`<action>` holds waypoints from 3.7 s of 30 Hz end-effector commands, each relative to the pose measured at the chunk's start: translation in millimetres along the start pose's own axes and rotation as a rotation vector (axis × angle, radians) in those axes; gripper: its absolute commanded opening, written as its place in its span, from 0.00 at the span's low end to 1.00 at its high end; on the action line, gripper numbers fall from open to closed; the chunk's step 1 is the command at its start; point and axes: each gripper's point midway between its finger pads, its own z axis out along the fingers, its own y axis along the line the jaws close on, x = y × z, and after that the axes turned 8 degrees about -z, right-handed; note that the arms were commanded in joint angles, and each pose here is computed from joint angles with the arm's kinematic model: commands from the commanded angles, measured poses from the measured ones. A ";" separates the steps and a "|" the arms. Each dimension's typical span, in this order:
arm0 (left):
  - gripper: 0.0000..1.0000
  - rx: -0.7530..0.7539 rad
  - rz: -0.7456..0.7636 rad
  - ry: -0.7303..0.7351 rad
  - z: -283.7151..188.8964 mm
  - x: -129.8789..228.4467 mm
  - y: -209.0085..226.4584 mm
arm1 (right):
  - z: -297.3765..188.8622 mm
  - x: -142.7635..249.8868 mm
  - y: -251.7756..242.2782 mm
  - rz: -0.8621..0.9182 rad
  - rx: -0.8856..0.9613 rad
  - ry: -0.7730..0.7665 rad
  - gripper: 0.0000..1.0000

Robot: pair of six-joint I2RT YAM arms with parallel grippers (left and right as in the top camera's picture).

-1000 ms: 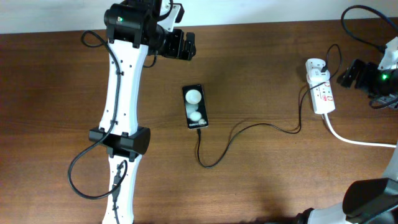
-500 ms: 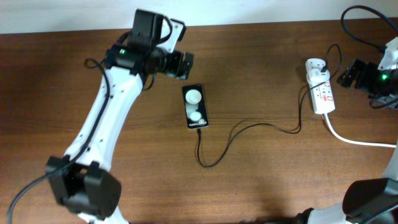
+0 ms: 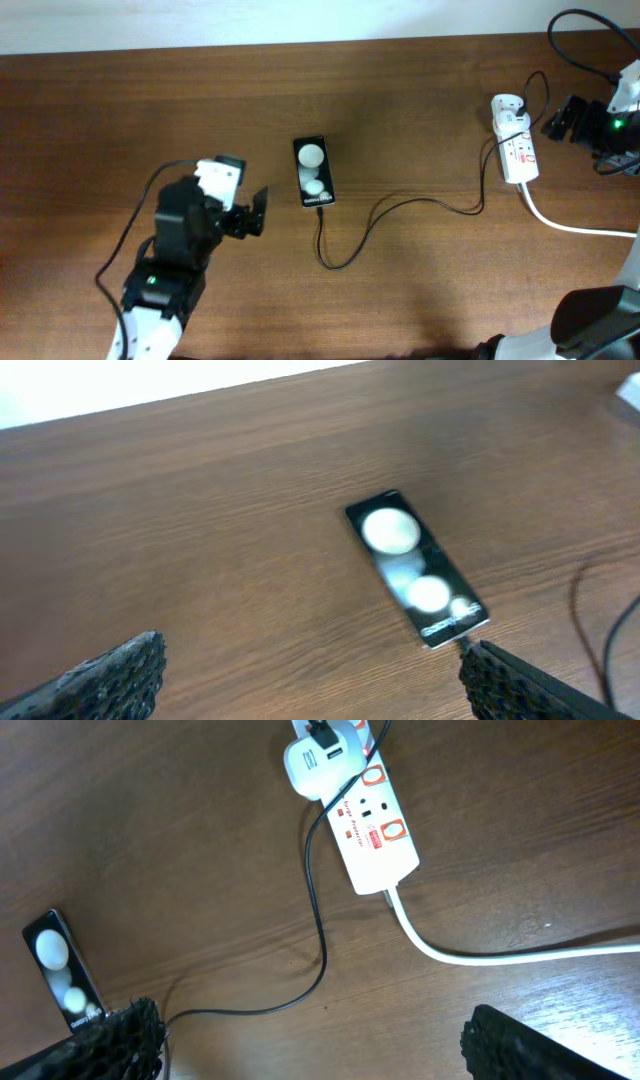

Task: Plug charger to phone and switch on socket

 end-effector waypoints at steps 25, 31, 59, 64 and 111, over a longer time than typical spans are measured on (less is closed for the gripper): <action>0.99 -0.211 0.055 -0.372 -52.3 83.3 52.6 | 1.3 1.1 -1.6 0.007 0.007 0.007 0.99; 0.99 -0.215 0.069 -0.474 -67.3 64.9 49.9 | 1.3 1.1 -1.6 0.007 0.007 0.007 0.99; 0.99 -0.215 0.069 -0.475 -67.3 64.8 49.9 | -0.5 -18.3 -3.8 -0.039 0.033 -0.165 0.99; 0.99 -0.215 0.069 -0.475 -67.3 64.8 49.9 | 26.4 5.2 32.0 -0.182 0.002 -0.376 0.99; 0.99 -0.215 0.069 -0.475 -67.3 64.8 49.9 | 45.7 164.0 87.8 -0.393 -0.085 -1.058 0.99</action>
